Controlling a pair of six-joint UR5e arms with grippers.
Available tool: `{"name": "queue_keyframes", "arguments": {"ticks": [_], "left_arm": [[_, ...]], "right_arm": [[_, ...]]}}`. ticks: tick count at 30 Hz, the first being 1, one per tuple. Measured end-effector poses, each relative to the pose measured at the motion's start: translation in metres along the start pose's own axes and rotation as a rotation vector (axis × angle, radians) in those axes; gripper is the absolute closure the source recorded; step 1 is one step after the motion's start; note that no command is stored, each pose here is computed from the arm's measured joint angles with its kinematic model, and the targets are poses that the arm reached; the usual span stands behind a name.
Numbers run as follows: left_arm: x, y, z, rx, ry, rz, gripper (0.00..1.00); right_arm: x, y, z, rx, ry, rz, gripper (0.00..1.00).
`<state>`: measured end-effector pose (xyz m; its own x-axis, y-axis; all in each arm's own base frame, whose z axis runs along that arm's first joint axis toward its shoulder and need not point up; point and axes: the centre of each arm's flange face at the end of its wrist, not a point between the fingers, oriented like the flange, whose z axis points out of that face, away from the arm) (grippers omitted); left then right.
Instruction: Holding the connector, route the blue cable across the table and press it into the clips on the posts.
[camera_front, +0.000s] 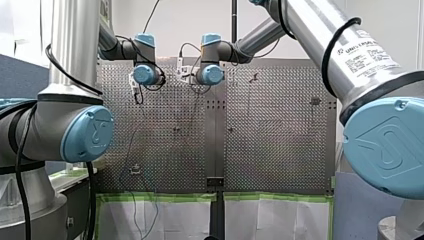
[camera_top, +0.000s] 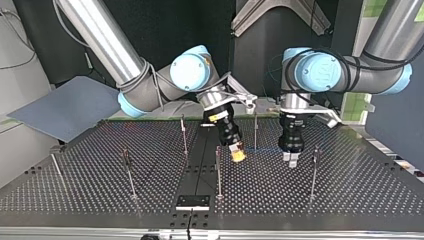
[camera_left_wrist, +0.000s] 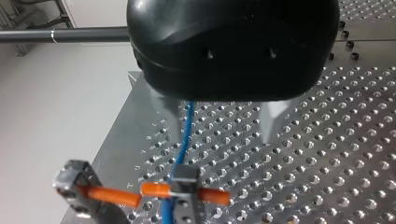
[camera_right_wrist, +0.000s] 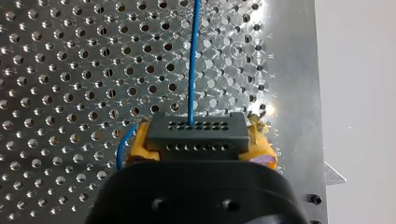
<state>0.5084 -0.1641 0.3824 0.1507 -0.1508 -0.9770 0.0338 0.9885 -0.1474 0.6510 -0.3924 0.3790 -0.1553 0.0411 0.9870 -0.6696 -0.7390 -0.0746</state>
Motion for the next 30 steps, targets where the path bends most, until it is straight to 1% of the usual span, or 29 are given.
{"name": "queue_keyframes", "arguments": {"ticks": [1,2,3,4,6,12,15,21,25,30], "left_arm": [[0.0,0.0,0.0,-0.004,0.0,-0.001,0.8],[0.0,0.001,0.0,-0.011,-0.001,-0.001,0.98],[0.0,0.001,0.0,-0.018,-0.001,-0.002,0.98],[0.0,0.002,-0.001,-0.025,0.0,-0.002,1.0],[0.0,0.004,-0.001,-0.041,0.0,-0.003,1.0],[0.003,0.006,-0.003,-0.061,0.009,-0.003,1.0],[0.005,0.008,-0.005,-0.077,0.014,-0.002,1.0],[0.008,0.009,-0.007,-0.088,0.019,-0.001,1.0],[0.008,0.009,-0.008,-0.089,0.021,0.001,1.0],[0.021,0.009,-0.017,-0.103,0.026,0.018,1.0]], "right_arm": [[0.0,0.0,0.0,0.0,0.0,0.0,1.0],[0.0,0.0,0.0,0.001,0.0,0.0,1.0],[0.0,0.0,0.0,0.001,0.0,0.0,1.0],[0.0,0.0,0.0,0.001,-0.001,0.0,1.0],[0.0,0.0,0.0,0.001,-0.001,0.001,1.0],[-0.001,0.0,0.0,0.001,-0.003,0.002,1.0],[-0.001,0.0,0.0,0.001,-0.004,0.003,1.0],[-0.002,0.0,-0.001,-0.001,-0.01,0.004,1.0],[-0.009,0.0,-0.003,-0.004,-0.022,0.004,1.0],[-0.026,0.0,-0.005,-0.005,-0.052,0.003,1.0]]}}
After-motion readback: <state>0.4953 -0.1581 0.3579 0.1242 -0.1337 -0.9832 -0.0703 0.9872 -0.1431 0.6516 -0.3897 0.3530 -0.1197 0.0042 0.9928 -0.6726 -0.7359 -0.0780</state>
